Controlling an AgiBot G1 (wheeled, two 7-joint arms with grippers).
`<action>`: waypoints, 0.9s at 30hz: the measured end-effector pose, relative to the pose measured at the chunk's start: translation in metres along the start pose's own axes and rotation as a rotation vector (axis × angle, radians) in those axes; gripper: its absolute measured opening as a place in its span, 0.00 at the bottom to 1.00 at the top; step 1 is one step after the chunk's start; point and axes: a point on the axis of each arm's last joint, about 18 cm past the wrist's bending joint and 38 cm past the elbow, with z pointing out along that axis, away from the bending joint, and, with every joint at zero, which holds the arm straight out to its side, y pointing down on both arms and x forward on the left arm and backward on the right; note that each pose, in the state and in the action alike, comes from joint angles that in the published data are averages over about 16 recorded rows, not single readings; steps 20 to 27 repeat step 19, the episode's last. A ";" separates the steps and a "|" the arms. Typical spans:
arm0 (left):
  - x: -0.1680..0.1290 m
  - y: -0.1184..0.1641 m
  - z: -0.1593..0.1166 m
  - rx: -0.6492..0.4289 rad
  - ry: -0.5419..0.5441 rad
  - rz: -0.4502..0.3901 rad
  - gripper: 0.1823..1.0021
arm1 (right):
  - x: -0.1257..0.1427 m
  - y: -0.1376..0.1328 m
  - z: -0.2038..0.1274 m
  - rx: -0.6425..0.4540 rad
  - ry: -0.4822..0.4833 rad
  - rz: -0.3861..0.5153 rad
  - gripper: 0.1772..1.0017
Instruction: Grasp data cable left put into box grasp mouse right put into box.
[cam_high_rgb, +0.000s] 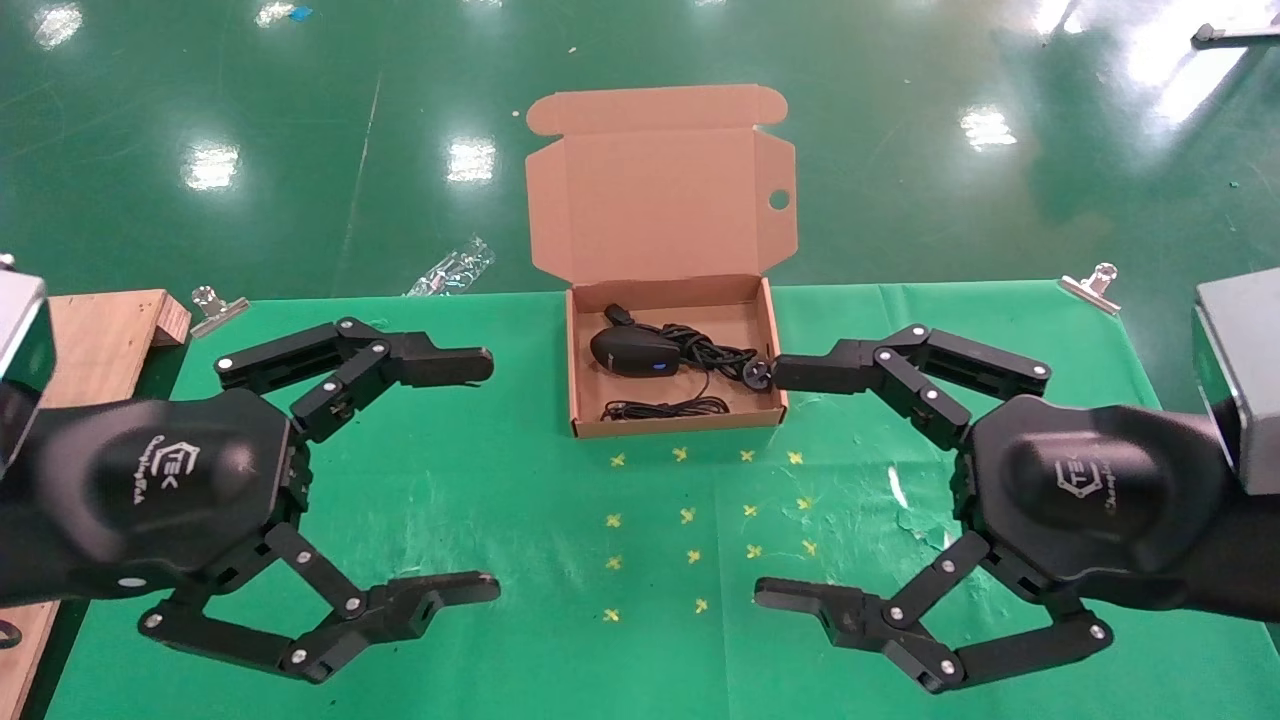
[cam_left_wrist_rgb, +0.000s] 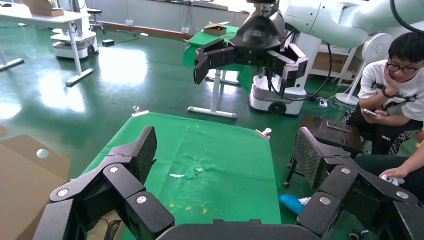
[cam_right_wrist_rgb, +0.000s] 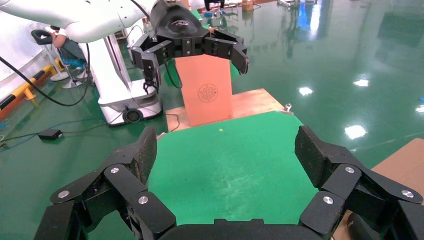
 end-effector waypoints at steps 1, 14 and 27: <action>0.000 0.001 0.000 -0.002 -0.001 -0.001 1.00 | 0.000 0.000 0.000 0.000 0.000 0.000 1.00; -0.003 0.005 0.002 -0.019 -0.008 -0.006 1.00 | 0.000 0.000 0.000 -0.001 0.001 0.000 1.00; -0.003 0.005 0.003 -0.021 -0.008 -0.007 1.00 | 0.000 0.000 0.000 -0.001 0.001 0.000 1.00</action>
